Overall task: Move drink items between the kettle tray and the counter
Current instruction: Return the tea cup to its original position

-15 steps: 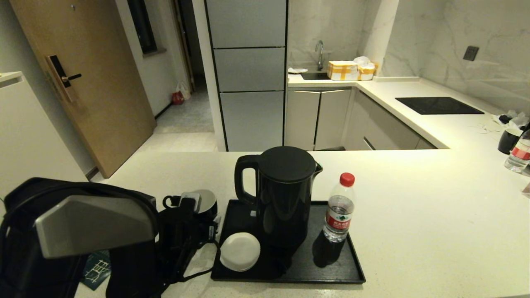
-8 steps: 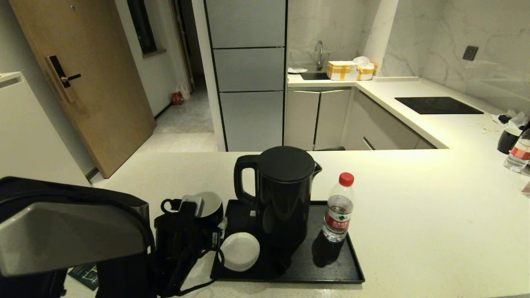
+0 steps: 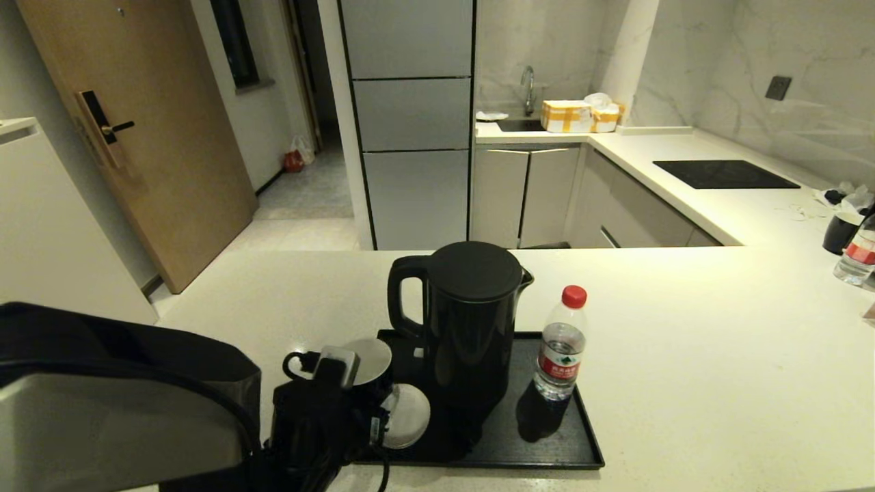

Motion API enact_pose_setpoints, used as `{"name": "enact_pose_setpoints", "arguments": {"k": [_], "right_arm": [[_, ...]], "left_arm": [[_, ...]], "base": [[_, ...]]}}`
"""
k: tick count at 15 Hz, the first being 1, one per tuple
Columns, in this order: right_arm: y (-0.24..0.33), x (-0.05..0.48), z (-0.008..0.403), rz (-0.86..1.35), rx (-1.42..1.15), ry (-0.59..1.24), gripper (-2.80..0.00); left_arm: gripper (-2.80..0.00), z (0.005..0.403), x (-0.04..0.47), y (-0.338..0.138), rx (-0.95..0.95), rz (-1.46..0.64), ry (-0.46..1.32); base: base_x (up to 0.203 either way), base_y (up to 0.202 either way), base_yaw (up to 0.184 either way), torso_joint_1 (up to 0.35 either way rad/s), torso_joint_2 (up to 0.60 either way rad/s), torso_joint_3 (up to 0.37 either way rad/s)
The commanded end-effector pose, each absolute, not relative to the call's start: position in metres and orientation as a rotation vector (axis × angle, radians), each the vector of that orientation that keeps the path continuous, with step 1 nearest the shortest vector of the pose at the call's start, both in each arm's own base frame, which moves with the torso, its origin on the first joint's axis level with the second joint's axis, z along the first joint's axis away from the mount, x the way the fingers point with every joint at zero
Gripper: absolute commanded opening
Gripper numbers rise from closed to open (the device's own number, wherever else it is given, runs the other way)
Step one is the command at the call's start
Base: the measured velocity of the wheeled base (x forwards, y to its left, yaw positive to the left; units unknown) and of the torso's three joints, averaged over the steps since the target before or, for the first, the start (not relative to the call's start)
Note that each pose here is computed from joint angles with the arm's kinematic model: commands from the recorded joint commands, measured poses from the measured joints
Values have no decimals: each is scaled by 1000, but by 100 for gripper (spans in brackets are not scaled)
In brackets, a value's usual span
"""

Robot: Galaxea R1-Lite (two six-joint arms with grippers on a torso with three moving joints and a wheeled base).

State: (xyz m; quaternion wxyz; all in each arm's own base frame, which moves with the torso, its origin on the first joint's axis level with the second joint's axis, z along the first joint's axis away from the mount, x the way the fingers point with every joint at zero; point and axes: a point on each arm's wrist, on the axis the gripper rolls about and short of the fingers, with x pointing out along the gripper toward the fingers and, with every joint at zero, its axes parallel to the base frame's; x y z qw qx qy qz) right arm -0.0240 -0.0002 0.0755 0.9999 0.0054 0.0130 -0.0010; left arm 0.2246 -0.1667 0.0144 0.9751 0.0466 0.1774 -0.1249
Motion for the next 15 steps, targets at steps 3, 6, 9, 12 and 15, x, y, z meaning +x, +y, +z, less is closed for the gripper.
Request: {"name": "enact_pose_setpoints", "arguments": {"k": [3,6,9,12,15], "right_arm": [[0,-24,75,-2,11,26,-280],[0,-24,75,-2,11,26,-280],[0,-24,76,-2,11,28,-280],[0,-24,76,-2,11,28,-280],[0,-24,75,-2,11,26,-280]], "left_arm": [[-280,10,212,-180,113,-313,369],[-280,0,209,-185,136,-329,396],[-280,-4,209,-185,143,-330,407],[-280,-12,211,-186,155,-326,425],[-280,-17,216,-190,153,-324,423]], "base": [[0,0,0,0,0,0],[0,0,0,0,0,0],[0,0,0,0,0,0],[0,0,0,0,0,0],[0,0,0,0,0,0]]}}
